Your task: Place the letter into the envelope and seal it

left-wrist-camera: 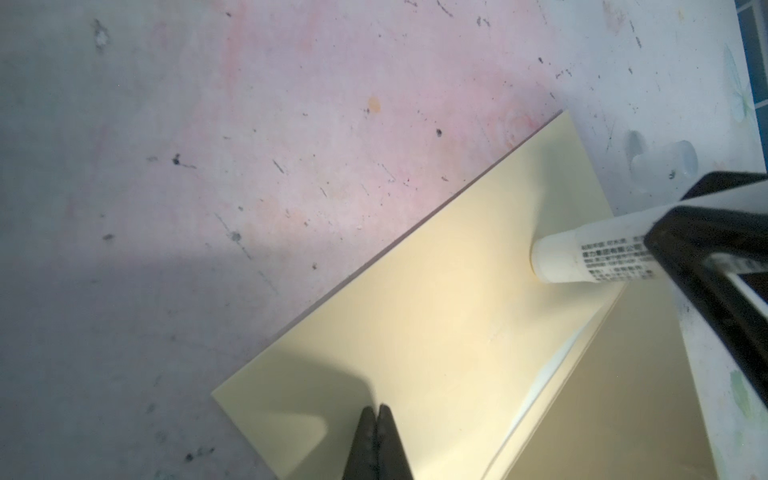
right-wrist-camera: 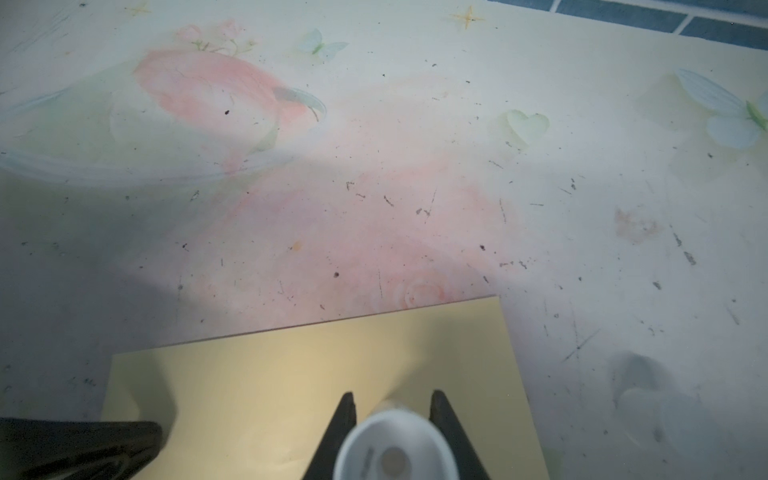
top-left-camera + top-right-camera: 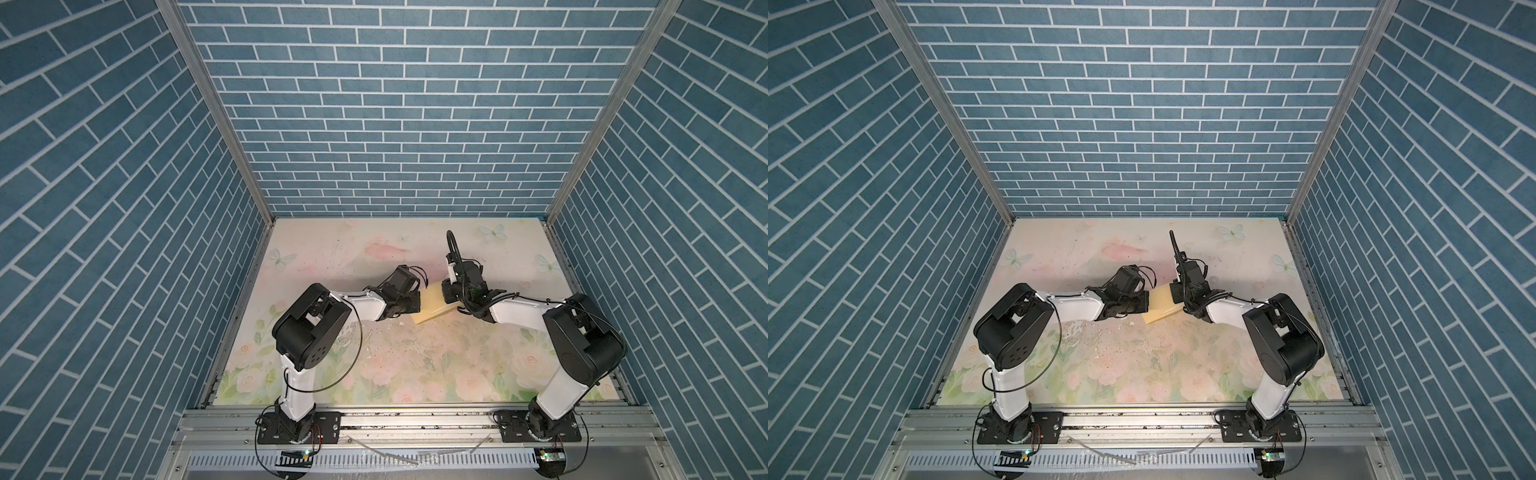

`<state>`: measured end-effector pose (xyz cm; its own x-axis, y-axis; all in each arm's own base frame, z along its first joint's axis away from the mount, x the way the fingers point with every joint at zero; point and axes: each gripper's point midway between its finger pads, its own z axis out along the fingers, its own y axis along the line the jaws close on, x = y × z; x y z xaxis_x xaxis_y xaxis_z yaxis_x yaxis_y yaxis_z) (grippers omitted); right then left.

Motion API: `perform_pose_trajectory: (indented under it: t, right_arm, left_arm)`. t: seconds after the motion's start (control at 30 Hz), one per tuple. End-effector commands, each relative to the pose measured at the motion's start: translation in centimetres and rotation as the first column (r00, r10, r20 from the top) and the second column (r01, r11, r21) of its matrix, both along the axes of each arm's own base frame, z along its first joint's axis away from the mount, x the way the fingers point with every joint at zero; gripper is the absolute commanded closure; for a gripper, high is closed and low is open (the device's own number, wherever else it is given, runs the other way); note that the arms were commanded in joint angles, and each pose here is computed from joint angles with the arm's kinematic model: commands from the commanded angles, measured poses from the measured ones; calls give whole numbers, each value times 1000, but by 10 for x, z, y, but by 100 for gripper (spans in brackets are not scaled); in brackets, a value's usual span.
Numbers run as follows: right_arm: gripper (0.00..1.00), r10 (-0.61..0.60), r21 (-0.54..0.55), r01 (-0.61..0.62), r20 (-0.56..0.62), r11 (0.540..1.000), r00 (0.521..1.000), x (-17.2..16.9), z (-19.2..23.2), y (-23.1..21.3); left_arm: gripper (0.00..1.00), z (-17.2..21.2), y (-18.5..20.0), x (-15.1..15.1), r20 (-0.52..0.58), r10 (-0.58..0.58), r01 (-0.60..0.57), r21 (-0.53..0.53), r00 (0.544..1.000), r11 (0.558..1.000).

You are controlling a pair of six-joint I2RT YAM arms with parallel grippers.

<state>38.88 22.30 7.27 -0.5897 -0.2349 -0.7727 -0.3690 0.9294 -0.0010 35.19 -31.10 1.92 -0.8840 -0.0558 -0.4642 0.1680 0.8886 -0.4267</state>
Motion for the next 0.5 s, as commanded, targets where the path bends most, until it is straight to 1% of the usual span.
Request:
perform_pose_trajectory:
  t: [0.0,0.1,0.23,0.33,0.47]
  right_arm:
    - [100,-79,-75,76,-36,994,996,-3,-9,-32]
    - [100,-38,60,37,24,998,999,-3,22,-16]
    - [100,-7,187,-16,122,982,993,-7,62,-6]
    - [100,-8,246,-35,174,969,985,-11,83,-4]
    - [100,32,265,-79,179,961,983,-18,90,3]
  left_arm:
    - [100,-66,54,-42,-187,49,-2,243,981,970]
    - [100,-67,54,-42,-188,47,0,240,981,971]
    - [100,-66,52,-42,-188,44,1,236,981,972]
    - [100,-67,52,-42,-189,42,4,236,981,972]
    - [100,-67,50,-42,-188,38,7,230,981,973]
